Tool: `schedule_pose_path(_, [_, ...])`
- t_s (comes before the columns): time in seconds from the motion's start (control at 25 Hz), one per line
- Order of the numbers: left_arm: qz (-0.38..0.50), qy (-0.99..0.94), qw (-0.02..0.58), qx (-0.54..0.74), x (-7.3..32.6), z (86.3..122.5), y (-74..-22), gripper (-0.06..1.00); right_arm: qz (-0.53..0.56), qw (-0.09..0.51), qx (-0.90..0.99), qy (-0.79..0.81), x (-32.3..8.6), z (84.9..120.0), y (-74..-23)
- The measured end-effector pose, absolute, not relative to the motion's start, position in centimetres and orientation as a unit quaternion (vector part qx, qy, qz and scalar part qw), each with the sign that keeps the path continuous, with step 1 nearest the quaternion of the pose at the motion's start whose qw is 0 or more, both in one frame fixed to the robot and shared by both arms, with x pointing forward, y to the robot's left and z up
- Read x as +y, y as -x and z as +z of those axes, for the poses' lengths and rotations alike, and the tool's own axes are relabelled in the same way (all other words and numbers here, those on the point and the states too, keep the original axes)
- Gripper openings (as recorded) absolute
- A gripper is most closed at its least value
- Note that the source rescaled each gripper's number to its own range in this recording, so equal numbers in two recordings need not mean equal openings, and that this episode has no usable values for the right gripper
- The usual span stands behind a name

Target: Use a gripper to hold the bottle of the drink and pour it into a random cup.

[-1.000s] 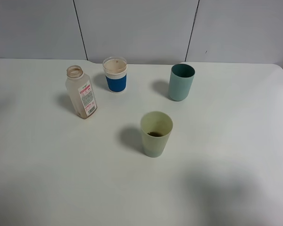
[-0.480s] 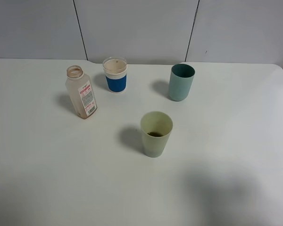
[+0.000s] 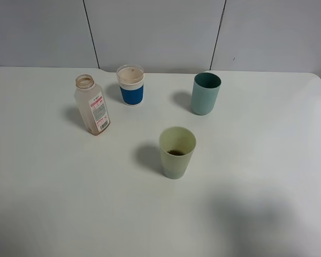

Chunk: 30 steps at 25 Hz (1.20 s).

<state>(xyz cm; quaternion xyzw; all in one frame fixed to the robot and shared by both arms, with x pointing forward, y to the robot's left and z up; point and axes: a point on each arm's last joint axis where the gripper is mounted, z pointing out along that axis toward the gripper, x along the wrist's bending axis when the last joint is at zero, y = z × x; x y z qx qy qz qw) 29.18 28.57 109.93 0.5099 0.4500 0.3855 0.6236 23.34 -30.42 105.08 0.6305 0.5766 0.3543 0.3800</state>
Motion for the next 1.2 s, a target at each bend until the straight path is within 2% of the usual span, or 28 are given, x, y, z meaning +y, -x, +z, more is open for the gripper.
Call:
schedule_pose_path(0.24, [0.394,-0.549,0.565,0.474,29.6,110.1,-27.2,0.82,0.354,0.380,0.577,-0.631,-30.4,105.1,-23.3])
schedule_pose_path(0.6, [0.372,-0.579,0.509,0.517,30.9,107.9,-24.2,0.81,0.354,0.380,0.577,-0.631,-30.4,105.1,-23.3])
schedule_pose_path(0.76, [0.354,-0.599,0.478,0.536,31.1,107.1,-23.8,0.81,0.354,0.380,0.577,-0.631,-30.4,105.1,-23.3])
schedule_pose_path(1.04, [0.344,-0.605,0.470,0.543,31.1,106.9,-23.7,0.81,0.354,0.380,0.577,-0.631,-30.4,105.1,-23.3])
schedule_pose_path(1.2, [0.329,-0.643,0.423,0.547,31.1,105.7,-23.5,0.81,0.354,0.380,0.577,-0.631,-30.4,105.1,-23.3])
